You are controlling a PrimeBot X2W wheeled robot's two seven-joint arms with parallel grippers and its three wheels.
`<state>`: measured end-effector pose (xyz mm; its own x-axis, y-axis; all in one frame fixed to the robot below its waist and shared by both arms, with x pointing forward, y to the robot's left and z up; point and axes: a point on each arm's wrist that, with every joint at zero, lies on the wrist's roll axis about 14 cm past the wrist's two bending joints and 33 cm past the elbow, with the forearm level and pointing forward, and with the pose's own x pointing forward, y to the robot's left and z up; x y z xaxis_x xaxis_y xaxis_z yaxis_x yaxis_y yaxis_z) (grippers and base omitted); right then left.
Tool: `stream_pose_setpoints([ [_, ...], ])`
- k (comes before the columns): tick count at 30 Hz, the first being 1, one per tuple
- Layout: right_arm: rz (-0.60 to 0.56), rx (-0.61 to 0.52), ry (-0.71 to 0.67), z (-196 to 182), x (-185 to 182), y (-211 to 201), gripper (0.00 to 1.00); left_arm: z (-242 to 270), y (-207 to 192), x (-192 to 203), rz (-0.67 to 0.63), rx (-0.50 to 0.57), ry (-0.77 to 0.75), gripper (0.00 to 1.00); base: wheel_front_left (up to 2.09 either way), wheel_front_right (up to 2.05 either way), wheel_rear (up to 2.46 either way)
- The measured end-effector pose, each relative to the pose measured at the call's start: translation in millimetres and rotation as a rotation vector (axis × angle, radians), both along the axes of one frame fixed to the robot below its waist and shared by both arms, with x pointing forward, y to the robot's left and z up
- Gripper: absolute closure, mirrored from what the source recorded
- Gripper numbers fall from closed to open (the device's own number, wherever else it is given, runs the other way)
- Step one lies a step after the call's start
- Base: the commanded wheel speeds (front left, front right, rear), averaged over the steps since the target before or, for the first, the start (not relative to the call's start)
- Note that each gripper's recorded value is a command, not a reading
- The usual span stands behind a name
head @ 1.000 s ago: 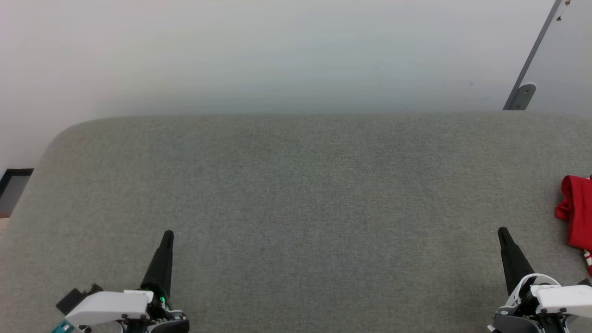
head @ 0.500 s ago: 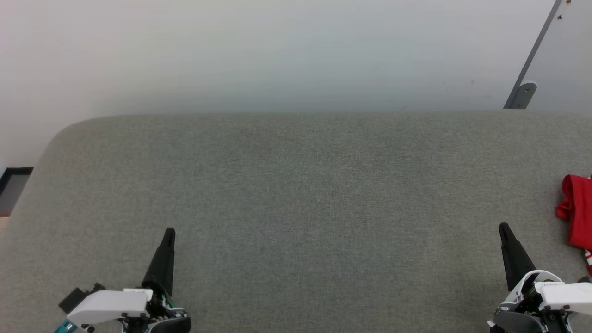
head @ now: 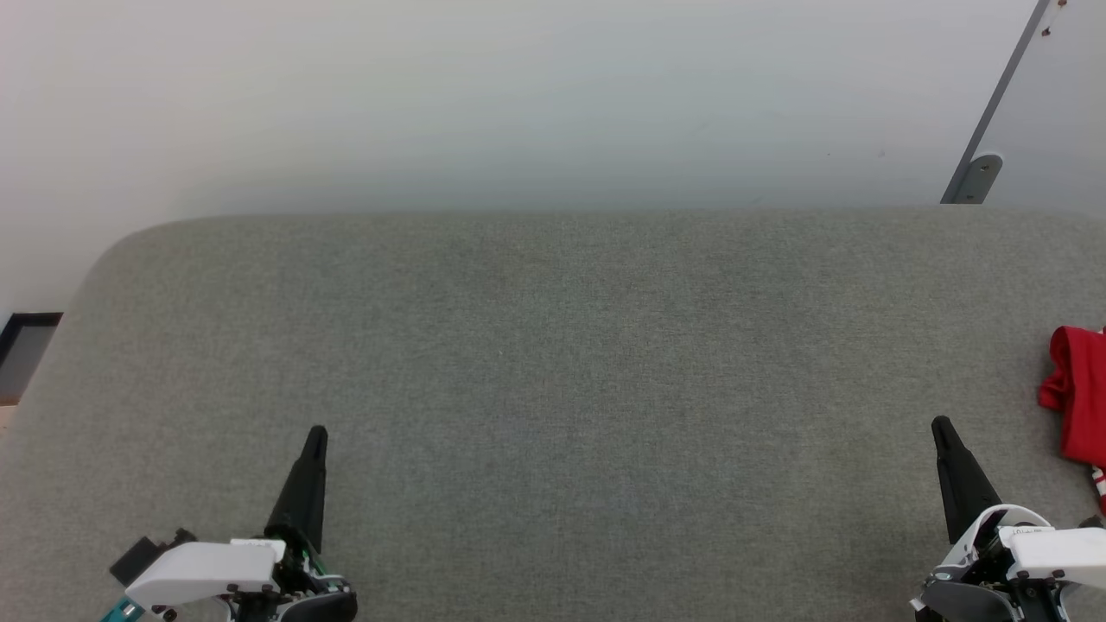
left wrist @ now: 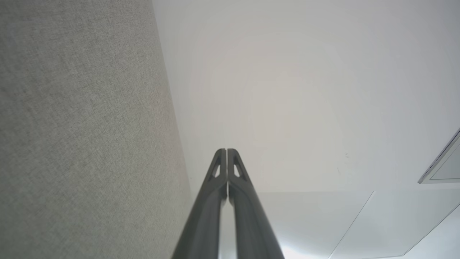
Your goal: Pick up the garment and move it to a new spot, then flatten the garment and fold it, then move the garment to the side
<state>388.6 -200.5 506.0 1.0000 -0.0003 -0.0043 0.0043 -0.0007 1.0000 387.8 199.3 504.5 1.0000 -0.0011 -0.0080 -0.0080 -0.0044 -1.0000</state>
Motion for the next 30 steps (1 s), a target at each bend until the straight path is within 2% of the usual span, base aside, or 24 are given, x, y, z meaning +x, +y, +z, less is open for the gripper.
stream_pose_setpoints([
  [30, 0.000, 0.000, 0.000, 0.0, 0.0, 0.0, 1.00, 0.0, 0.0, 0.0, 0.000, 0.000, 0.000, 1.00, 0.00, 0.00, 0.00],
])
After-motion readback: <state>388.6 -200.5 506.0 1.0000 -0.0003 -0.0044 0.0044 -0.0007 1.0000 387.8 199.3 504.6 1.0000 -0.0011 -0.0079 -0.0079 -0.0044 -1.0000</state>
